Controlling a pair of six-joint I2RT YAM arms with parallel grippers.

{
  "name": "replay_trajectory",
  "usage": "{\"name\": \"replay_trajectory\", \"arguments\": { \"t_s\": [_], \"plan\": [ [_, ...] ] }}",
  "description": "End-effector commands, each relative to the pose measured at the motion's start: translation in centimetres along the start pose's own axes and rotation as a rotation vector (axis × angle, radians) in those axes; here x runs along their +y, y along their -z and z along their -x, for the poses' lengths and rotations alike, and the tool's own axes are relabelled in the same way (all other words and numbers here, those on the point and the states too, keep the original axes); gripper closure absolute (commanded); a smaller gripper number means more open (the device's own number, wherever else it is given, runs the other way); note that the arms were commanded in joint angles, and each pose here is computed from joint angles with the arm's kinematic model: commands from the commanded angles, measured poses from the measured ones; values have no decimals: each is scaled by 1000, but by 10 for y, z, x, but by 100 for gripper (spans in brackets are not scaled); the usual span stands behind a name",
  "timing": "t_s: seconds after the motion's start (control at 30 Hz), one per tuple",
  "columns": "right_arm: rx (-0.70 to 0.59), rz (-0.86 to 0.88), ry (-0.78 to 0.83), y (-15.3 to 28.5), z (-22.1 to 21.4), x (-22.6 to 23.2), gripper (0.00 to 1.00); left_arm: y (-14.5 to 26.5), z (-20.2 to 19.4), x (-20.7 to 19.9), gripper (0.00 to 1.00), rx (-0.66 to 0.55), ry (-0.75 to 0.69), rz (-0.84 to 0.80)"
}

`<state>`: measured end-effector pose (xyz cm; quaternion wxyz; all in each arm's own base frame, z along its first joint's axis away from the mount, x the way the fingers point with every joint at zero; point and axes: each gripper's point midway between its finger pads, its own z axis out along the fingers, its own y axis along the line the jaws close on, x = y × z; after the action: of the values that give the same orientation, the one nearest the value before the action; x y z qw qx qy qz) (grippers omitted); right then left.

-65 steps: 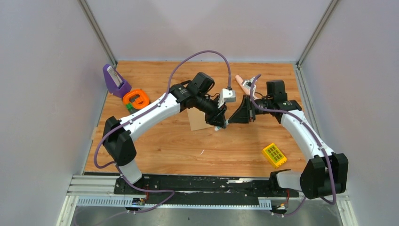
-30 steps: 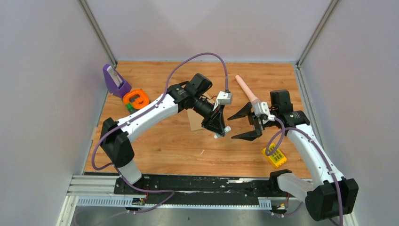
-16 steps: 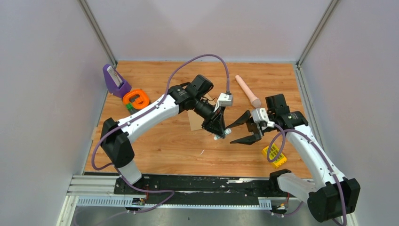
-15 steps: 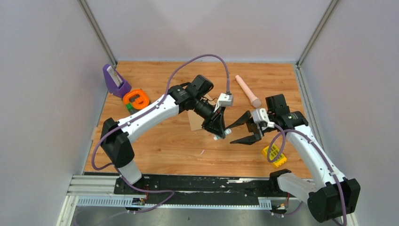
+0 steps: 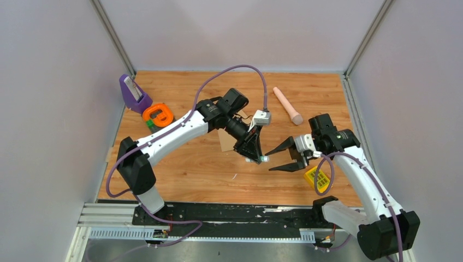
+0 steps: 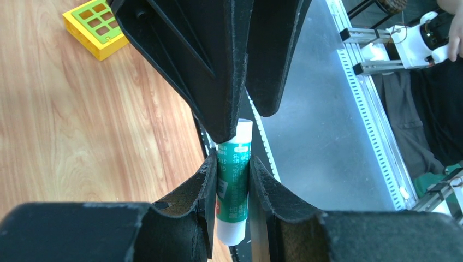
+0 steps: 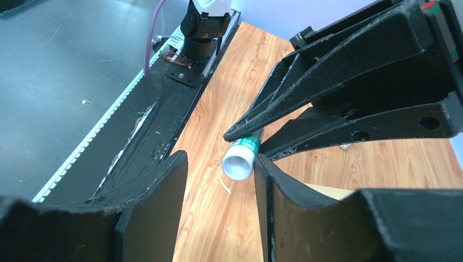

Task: Place the letter into the envelope and seal it
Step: Unscrew the solid glue.

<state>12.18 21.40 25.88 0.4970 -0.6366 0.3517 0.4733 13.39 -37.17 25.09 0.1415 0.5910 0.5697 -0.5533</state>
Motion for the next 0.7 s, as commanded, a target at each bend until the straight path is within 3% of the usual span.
{"name": "replay_trajectory", "arguments": {
  "t_s": [0.0,0.2,0.67],
  "plan": [
    [-23,11,30,-1,28,-1,50,12,16,14,100,-31,-83,80],
    [88,-16,0,5,27,-20,49,10,13,15,100,-29,-73,78],
    [272,-20,100,12,-1,-33,55,8,13,16,100,-28,-62,58]
  ]
}}
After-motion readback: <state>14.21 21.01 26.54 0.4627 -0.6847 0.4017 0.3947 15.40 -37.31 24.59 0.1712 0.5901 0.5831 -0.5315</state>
